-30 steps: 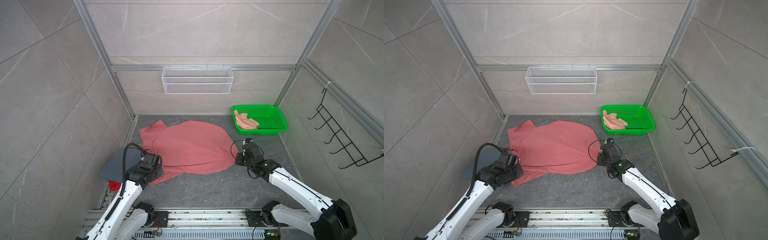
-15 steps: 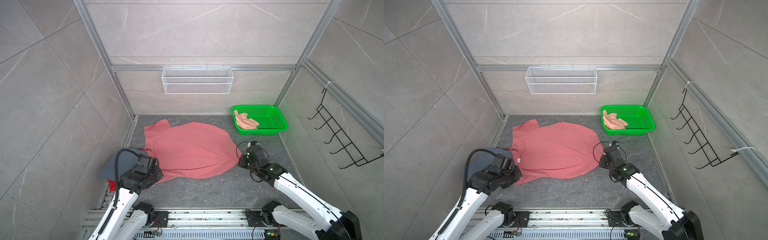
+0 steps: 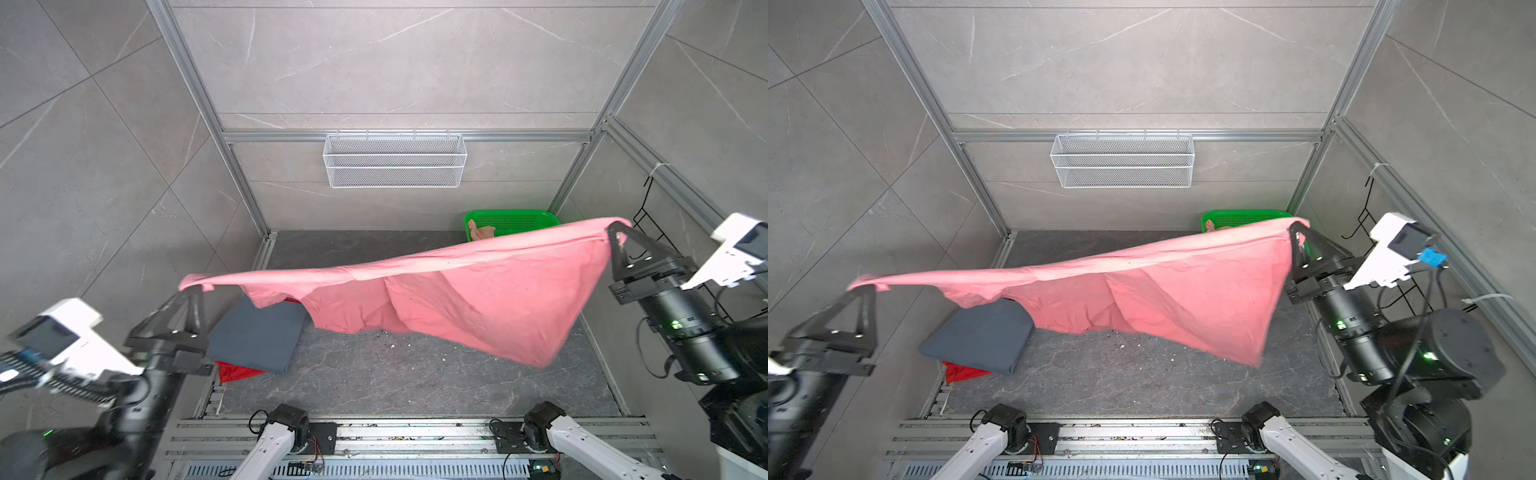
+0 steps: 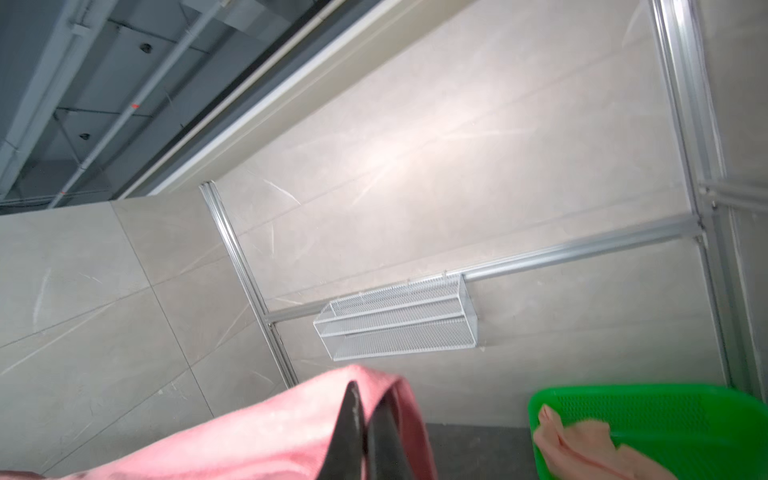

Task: Fold and stack the t-shirts
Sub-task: 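Swing the held shirt away from the robot with both grippers, stretched wide, then lay the pink t-shirt flat on the table and open both grippers, then move both grippers to the shirt's far edge near the collar and basket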

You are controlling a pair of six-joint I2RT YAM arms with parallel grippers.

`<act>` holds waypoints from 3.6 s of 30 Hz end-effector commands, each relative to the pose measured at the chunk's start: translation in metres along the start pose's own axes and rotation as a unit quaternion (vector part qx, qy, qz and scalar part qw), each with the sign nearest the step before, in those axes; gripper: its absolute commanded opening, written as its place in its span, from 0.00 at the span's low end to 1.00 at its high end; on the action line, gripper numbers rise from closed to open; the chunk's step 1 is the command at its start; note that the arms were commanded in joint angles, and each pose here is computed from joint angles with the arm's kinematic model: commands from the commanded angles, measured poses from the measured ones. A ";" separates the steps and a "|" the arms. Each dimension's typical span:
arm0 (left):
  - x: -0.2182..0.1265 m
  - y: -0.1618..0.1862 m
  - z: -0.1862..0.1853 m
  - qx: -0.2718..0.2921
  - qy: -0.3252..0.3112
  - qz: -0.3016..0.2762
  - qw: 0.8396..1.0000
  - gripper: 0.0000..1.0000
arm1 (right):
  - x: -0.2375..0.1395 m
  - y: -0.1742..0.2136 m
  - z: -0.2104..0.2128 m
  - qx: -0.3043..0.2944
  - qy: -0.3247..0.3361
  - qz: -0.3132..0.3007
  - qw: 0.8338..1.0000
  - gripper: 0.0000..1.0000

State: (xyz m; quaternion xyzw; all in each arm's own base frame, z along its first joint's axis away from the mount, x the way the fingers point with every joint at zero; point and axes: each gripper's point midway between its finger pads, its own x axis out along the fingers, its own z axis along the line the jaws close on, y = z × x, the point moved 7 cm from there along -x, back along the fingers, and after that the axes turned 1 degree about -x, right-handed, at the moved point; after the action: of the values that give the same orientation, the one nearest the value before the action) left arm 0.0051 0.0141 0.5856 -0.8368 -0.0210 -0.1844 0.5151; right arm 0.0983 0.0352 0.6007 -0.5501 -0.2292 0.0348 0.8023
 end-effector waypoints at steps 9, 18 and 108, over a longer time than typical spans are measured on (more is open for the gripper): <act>0.188 0.035 0.000 0.109 -0.079 0.010 0.991 0.00 | 0.129 0.049 -0.003 -0.076 0.044 0.040 0.995 0.00; 0.275 0.019 -0.008 0.165 -0.121 -0.058 0.977 0.00 | 0.220 0.062 -0.004 -0.112 0.085 0.030 0.990 0.00; 0.244 0.380 0.157 -0.016 -0.316 0.476 0.820 0.54 | 0.166 0.407 -0.092 0.104 0.182 0.387 0.898 0.52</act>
State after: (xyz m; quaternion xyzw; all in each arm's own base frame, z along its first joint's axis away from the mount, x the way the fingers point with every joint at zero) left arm 0.3207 -0.0689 0.2763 -0.7536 0.2175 0.3928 0.4800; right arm 0.3391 0.1477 0.2410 -0.5233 0.2248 0.2642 0.7784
